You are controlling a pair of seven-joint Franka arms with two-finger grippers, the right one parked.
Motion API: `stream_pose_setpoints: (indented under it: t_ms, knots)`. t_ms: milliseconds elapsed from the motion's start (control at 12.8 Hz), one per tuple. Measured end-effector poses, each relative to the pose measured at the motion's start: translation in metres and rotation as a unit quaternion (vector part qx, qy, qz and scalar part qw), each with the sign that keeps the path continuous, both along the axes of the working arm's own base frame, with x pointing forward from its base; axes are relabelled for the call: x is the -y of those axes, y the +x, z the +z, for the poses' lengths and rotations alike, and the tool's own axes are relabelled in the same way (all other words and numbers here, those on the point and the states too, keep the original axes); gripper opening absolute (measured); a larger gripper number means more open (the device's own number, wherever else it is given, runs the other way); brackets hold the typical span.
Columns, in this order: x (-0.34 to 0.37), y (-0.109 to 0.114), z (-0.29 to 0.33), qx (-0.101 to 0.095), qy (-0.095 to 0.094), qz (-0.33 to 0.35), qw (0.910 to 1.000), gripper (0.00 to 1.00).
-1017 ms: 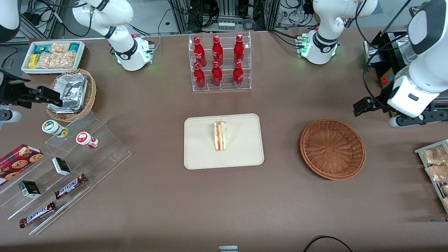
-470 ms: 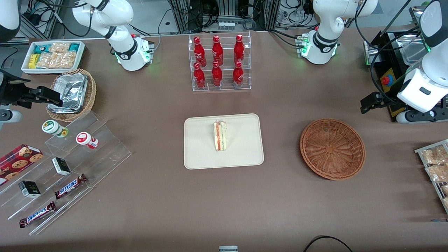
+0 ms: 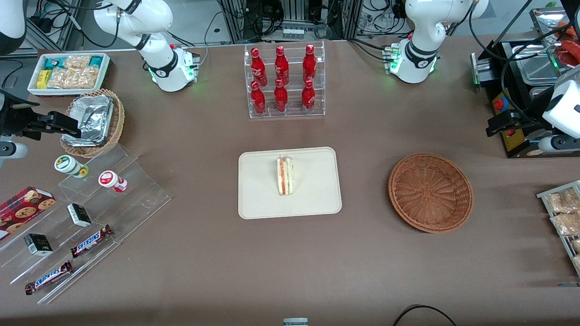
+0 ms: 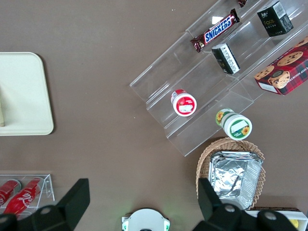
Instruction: Place sandwich from basket to tray
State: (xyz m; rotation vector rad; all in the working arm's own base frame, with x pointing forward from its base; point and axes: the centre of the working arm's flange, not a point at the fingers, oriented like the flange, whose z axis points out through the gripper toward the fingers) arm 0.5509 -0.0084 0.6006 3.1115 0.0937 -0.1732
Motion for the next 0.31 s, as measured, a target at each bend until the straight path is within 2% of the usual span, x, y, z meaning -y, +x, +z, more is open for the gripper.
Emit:
stream_pose_setpoints:
  t_ms: [313]
  knots:
    - [0.027, -0.001, 0.000, 0.000, 0.020, -0.031, 0.9993, 1.00]
